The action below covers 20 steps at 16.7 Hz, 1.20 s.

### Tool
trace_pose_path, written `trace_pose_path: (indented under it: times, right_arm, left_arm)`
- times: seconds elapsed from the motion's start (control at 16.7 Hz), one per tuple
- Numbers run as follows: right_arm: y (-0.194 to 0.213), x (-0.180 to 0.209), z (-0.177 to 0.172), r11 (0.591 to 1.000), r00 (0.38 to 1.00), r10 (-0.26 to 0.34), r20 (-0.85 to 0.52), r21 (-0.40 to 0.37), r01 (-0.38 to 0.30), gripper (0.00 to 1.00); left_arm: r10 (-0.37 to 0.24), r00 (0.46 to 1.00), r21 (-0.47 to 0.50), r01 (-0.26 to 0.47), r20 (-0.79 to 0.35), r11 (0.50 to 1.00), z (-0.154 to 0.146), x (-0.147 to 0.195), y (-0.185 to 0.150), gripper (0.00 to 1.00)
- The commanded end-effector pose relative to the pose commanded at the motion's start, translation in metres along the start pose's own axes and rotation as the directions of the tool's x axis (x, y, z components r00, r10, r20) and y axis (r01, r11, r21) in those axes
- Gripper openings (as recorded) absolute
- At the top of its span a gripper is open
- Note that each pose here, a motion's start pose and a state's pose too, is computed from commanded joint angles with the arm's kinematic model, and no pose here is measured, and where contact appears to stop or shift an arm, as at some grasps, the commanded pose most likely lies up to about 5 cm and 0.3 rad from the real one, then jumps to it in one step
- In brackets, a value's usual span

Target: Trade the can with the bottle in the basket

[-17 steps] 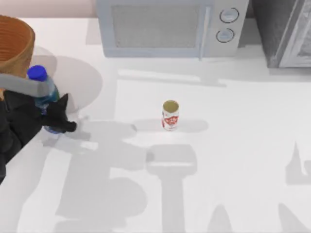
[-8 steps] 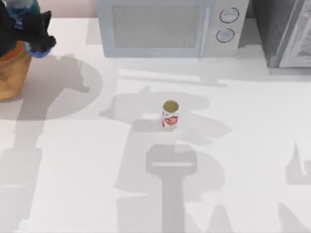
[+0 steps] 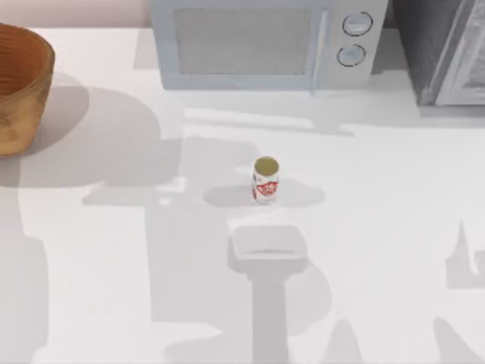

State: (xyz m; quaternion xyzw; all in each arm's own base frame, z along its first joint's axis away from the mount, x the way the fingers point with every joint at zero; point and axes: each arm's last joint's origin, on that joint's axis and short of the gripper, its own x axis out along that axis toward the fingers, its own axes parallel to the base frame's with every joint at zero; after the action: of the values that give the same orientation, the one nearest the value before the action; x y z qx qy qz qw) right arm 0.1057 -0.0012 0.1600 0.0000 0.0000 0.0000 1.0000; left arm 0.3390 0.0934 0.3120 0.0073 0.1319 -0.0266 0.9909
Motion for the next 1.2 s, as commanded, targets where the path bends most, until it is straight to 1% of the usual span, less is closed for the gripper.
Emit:
trace_pose_path:
  times: [0.12,0.42,0.54,0.9,1.14,1.2]
  right_arm:
    - [0.000,0.000,0.000,1.000,1.000,0.000,0.000,0.000,0.000,1.00]
    - [0.000,0.000,0.000,1.000,1.000,0.000,0.000,0.000,0.000,1.00]
    - [0.000,0.000,0.000,1.000,1.000,0.000,0.000,0.000,0.000,1.00]
    - [0.000,0.000,0.000,1.000,1.000,0.000,0.000,0.000,0.000,1.00]
    - [0.000,0.000,0.000,1.000,1.000,0.000,0.000,0.000,0.000,1.00]
    - [0.000,0.000,0.000,1.000,1.000,0.000,0.000,0.000,0.000,1.00]
  left_arm:
    - [0.025,1.000,-0.007,-0.025,-0.007,1.000,0.003,-0.004,0.008,0.00]
    - [0.022,1.000,-0.006,-0.022,-0.011,1.000,0.001,-0.001,0.007,0.00]
    - [0.023,1.000,-0.004,-0.023,-0.003,1.000,-0.001,0.009,0.008,0.00]
    - [0.025,1.000,-0.007,-0.025,-0.007,1.000,-0.025,0.051,0.010,0.00]
    - [0.025,1.000,-0.007,-0.025,-0.007,1.000,-0.027,0.054,0.009,0.00]
    - [0.025,1.000,-0.007,-0.025,-0.007,1.000,-0.027,0.054,0.009,0.08]
